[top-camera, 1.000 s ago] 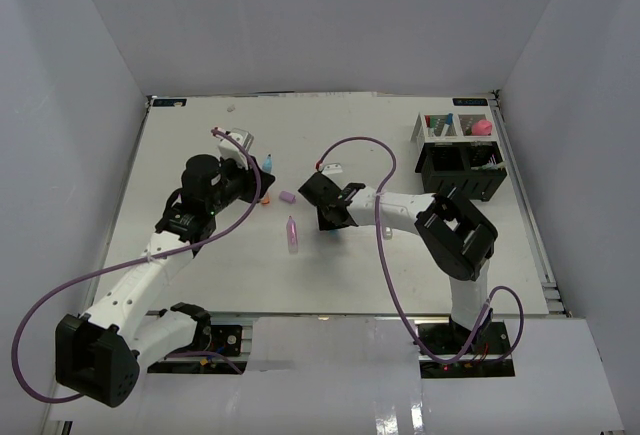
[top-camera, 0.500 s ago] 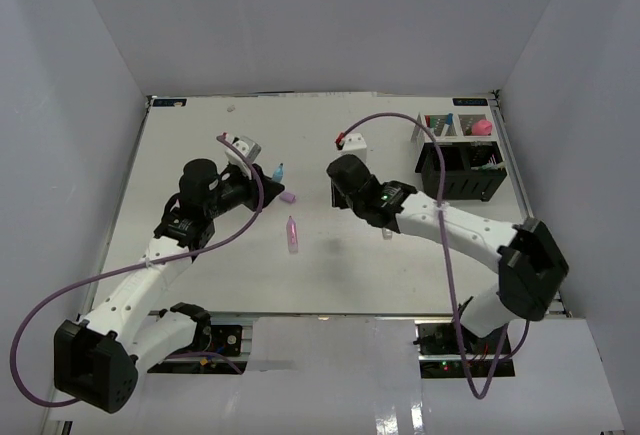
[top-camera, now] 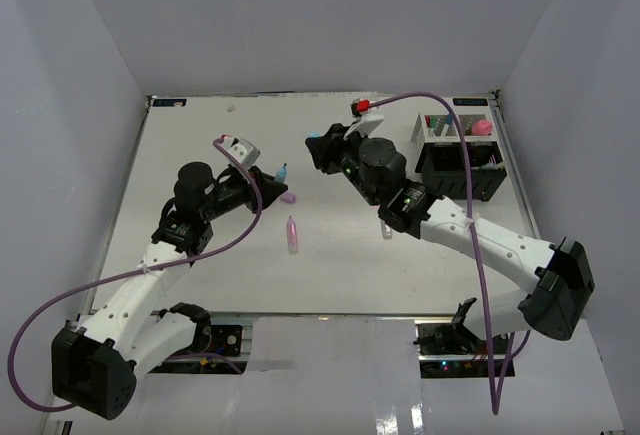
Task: Sort the stationery into containers
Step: Close the pen cap on the pen.
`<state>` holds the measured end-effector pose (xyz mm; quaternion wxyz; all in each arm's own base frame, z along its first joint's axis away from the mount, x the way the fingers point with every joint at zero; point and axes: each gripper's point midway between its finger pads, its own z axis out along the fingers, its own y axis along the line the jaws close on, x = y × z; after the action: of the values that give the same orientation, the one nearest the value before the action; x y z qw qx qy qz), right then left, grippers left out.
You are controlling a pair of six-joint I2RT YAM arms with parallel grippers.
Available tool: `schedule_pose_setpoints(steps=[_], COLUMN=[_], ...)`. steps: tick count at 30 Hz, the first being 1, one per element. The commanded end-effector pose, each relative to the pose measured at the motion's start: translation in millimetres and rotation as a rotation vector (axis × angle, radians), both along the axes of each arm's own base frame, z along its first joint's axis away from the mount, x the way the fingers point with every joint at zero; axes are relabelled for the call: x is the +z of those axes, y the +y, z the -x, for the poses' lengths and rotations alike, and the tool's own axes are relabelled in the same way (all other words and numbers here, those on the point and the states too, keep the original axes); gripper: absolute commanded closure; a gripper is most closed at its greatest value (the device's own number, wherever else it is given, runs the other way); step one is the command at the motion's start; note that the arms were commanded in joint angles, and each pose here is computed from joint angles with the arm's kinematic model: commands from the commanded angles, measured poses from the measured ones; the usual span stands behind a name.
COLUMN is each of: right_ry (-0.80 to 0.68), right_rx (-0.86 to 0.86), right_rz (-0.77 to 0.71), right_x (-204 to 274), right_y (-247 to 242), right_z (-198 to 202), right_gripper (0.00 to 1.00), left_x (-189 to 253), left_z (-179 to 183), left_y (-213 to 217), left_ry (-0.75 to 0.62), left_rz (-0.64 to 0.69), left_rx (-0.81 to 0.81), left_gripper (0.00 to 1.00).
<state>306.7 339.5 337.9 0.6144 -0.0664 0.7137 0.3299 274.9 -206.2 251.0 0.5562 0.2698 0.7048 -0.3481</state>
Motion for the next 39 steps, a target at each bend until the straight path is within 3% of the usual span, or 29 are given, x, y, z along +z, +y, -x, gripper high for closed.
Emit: schedule_pose_setpoints(steps=[1,10,39], right_ry=[-0.082,-0.102,-0.061], right_rx=[0.049,0.083,0.063], right_rz=[-0.169,-0.213,-0.15], right_x=[50.6,51.0,11.1], right_y=[22.6,54.9,76.6], right_z=[3.5,12.9,25.4], right_gripper=[0.86,0.86,0.87], left_x=[14.3,17.4,21.4], left_z=[5.0,5.0,1.9], left_y=[1.1,2.9,9.0], left_ry=[-0.069,-0.09,-0.109], left_rz=[0.017,0.025,0.027], left_rx=[-0.012,0.0,0.046], left_gripper=[0.89,0.89,0.89])
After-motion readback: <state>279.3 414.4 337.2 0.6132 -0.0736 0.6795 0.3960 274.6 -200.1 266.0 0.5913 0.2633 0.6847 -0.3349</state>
